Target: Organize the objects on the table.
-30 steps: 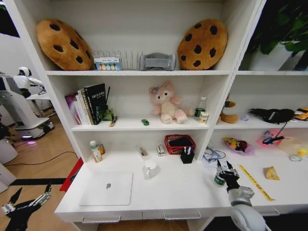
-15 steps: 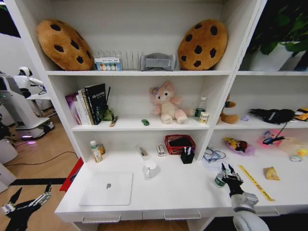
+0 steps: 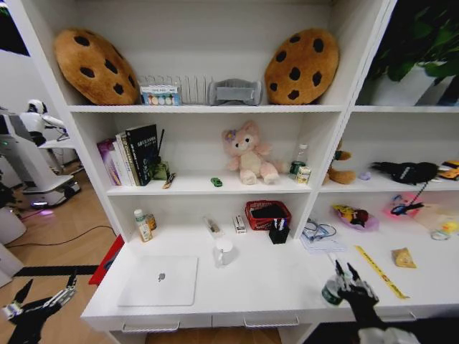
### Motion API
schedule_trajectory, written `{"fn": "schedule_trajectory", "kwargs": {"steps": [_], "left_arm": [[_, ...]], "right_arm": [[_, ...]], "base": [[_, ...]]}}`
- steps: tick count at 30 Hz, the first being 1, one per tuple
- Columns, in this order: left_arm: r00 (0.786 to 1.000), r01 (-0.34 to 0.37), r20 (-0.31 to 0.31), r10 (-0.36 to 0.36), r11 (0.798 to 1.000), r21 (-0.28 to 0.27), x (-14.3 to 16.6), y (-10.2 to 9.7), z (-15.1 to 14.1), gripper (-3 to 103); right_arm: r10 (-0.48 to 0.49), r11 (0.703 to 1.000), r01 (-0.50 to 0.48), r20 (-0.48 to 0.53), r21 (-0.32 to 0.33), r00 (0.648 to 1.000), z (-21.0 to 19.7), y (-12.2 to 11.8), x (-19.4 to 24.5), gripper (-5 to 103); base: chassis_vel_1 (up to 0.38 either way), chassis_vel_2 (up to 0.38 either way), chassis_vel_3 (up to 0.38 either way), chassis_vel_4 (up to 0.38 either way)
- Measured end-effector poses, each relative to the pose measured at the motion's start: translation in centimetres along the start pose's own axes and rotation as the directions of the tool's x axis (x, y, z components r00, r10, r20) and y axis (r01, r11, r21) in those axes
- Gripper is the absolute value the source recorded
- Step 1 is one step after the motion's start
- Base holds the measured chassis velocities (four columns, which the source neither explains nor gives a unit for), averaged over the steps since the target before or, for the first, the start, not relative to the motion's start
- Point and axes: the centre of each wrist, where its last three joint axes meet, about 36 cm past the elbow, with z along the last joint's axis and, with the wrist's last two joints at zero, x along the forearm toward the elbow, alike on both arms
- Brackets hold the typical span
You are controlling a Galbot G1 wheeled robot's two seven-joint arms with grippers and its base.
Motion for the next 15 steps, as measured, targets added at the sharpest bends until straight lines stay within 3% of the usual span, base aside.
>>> {"fn": "schedule_trajectory", "kwargs": {"steps": [10,15], "left_arm": [[1.0,0.0,0.0,0.0,1.0,0.0,0.0,0.0,0.0,100],[1.0,0.0,0.0,0.0,1.0,0.0,0.0,0.0,0.0,100]], "right_arm": [[-0.047,0.994,0.062,-0.162,0.088,0.986,9.1,0.3,7.4,29],[-0.04,0.989,0.066,-0.19,0.132,0.981,13.8,-0.9,7.3,29]], "base": [[0.0,0.0,0.0,0.0],[0.0,0.0,0.0,0.0]]}}
